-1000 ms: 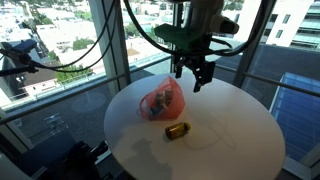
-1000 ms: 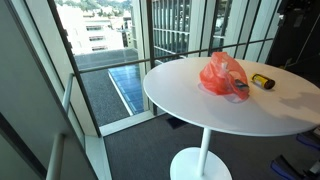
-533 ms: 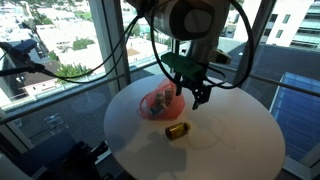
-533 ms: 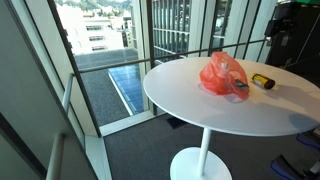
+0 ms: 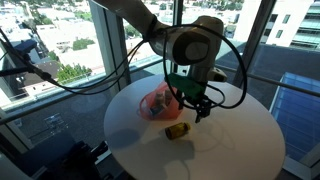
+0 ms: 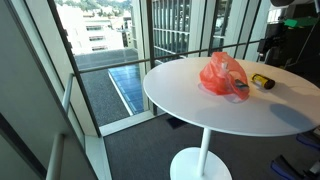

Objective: Put the bottle with a yellow lid in the plastic bag

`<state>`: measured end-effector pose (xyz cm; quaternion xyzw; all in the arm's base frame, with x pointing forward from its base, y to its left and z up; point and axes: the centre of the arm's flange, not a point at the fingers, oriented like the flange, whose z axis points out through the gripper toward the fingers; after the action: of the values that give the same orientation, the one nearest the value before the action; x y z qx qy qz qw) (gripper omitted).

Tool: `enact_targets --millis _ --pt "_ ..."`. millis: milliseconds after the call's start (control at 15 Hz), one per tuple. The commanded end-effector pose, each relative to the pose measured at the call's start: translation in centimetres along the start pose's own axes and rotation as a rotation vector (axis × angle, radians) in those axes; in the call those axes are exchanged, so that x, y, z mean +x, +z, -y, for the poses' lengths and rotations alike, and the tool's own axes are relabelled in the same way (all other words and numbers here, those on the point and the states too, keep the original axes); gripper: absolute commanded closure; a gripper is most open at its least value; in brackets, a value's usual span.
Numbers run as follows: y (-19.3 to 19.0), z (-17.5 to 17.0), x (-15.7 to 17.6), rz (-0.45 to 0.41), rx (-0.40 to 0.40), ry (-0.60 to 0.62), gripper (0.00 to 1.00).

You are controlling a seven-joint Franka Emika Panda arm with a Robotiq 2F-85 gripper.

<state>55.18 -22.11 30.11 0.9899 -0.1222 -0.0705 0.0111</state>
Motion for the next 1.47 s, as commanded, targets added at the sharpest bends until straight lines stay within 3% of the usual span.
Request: enact_targets --millis 0,600,1267,1333,1400 --pt "0.3 0.0 0.1 0.002 -0.003 -0.002 0.0" --pt "2.6 1.5 0.1 -0.002 -0.025 -0.047 0.0" --pt "8.4 1.9 -0.2 0.03 -0.058 -0.057 0.0" --pt "8.9 2.0 -0.2 0.04 -0.065 -0.062 0.03" --pt "9.4 2.0 -0.2 0.047 -0.068 -0.064 0.26"
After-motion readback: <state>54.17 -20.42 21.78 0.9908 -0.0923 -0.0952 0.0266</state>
